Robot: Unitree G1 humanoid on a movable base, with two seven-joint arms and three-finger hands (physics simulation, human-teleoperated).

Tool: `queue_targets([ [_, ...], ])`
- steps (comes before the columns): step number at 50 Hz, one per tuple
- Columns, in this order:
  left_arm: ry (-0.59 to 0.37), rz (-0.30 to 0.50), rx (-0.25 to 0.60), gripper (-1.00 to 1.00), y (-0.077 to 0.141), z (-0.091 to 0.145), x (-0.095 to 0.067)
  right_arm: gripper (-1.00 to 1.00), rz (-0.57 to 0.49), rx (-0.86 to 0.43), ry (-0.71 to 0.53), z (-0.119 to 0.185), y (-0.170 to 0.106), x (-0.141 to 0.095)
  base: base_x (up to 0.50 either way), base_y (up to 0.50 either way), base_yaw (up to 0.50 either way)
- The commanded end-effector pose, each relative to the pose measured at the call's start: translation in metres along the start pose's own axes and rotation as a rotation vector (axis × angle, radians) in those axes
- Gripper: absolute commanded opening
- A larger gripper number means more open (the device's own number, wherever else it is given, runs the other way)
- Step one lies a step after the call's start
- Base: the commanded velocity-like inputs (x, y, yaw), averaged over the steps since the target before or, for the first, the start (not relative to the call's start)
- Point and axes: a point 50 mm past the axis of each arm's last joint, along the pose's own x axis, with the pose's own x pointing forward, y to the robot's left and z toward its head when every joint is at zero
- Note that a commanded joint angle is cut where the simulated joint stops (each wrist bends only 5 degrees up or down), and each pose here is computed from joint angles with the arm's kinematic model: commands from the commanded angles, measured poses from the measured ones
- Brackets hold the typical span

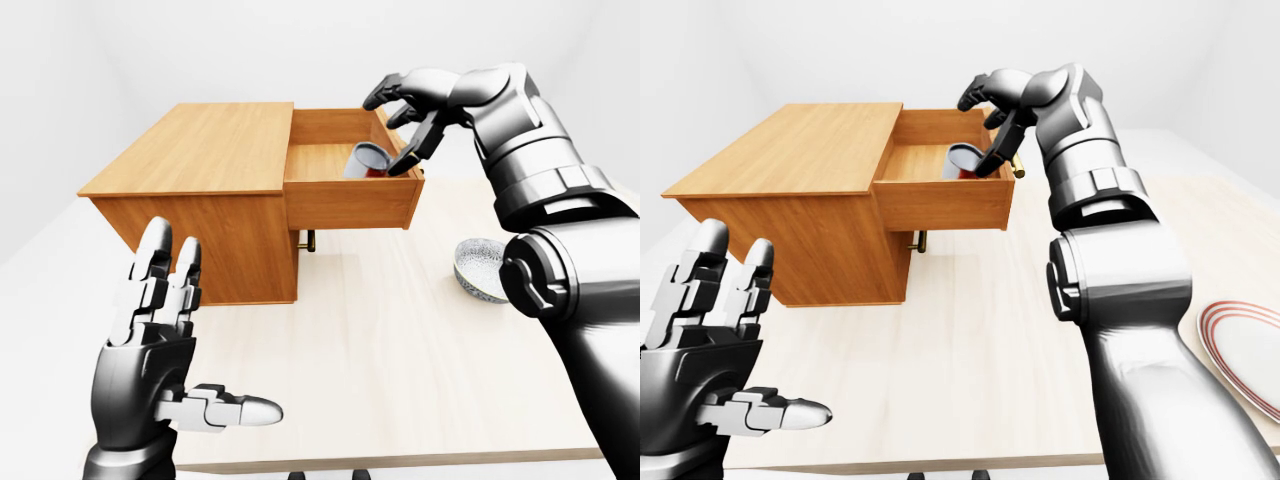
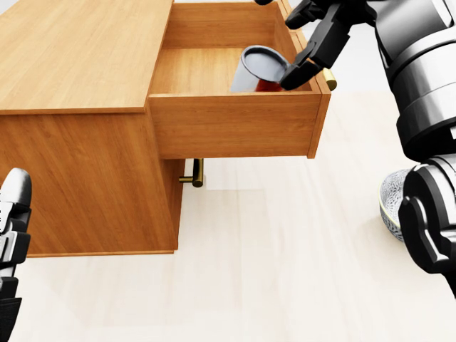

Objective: Put the ketchup in the top drawer of the cabinet.

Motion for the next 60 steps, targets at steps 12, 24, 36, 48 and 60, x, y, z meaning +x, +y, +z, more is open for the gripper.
queue_targets([
  [12, -0.017, 0.007, 0.003, 1.0, 0.002, 0.002, 0.001, 1.0, -0.016, -0.009, -0.006, 0.004, -0.005, -0.003, 0.0, 0.0, 0.0],
  [24, -0.004, 0.005, 0.001, 1.0, 0.001, 0.0, 0.001, 1.0, -0.032, -0.016, -0.005, 0.005, -0.01, -0.006, 0.0, 0.0, 0.0],
  [36, -0.008, 0.005, 0.001, 1.0, 0.001, 0.002, 0.0, 1.0, -0.158, -0.116, -0.036, 0.036, -0.046, -0.034, 0.0, 0.0, 0.0],
  [48, -0.007, 0.004, 0.001, 1.0, 0.0, 0.002, -0.001, 1.0, -0.368, -0.261, -0.085, 0.071, -0.084, -0.079, 0.0, 0.0, 0.0],
  [60, -0.002, 0.0, 0.001, 1.0, -0.001, 0.004, -0.003, 1.0, -0.776, -0.581, -0.201, 0.105, -0.076, -0.148, 0.0, 0.0, 0.0],
])
